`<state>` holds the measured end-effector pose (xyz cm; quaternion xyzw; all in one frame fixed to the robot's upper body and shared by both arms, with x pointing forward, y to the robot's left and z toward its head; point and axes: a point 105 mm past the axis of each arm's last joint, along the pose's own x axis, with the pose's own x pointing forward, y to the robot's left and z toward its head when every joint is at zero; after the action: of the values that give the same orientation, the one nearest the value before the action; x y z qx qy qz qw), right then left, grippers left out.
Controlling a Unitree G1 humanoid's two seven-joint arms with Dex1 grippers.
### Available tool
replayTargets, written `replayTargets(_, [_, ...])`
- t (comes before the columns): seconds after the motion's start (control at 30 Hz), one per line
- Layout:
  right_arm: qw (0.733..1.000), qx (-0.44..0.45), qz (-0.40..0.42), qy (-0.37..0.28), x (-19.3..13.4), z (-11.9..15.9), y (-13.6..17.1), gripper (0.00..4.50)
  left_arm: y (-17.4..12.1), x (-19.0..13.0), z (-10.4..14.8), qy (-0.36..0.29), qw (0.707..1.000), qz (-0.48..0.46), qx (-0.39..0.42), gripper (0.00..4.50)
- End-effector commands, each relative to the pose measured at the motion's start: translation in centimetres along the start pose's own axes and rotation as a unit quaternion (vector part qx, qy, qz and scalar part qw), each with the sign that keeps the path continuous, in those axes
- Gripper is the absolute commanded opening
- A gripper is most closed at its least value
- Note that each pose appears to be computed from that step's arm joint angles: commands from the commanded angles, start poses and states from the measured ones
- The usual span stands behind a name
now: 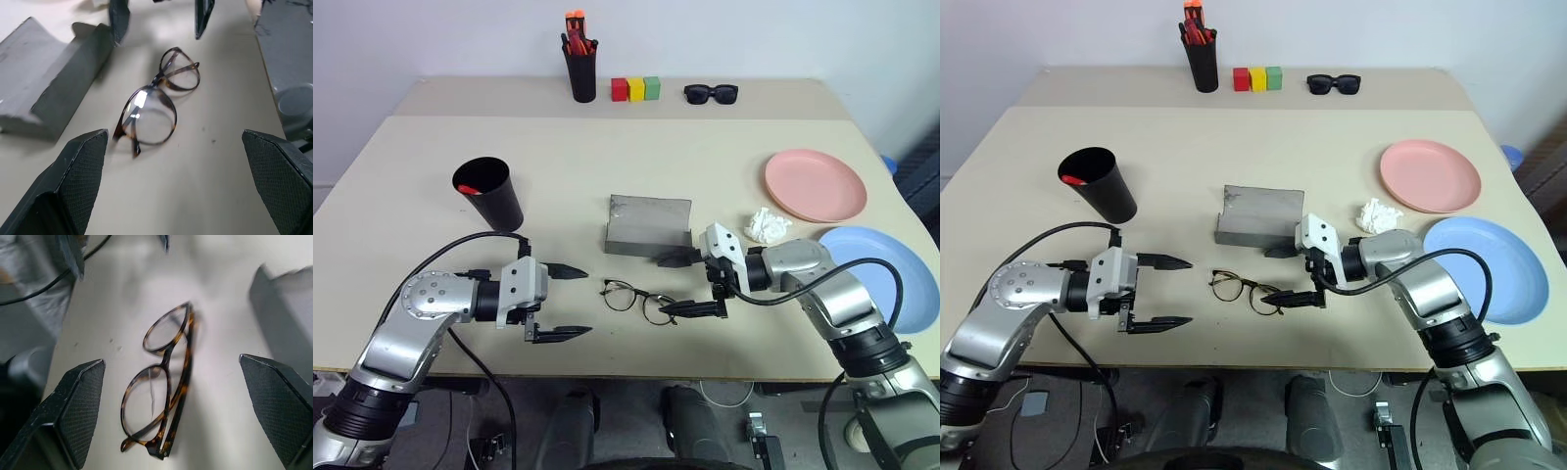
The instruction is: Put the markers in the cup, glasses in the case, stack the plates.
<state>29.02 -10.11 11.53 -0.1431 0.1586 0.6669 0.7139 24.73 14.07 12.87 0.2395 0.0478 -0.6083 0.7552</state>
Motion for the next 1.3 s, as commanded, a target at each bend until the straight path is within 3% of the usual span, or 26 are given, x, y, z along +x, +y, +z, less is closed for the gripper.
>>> replayTargets(0.03, [0.999,0.021,0.017,0.026,0.3,-0.1,-0.8,4.47,0.1,-0.6,1.2,-0.006,1.0,0.01,0.021,4.49])
replayTargets(0.63, [0.994,0.059,0.09,0.032,3.0,0.6,-0.4,4.47,-0.6,-2.4,0.4,-0.016,0.999,0.034,-0.008,4.49])
replayTargets(1.3, [0.987,0.069,0.132,0.065,1.8,0.2,0.8,4.47,-0.1,-2.1,0.2,-0.018,0.999,0.041,-0.001,4.49])
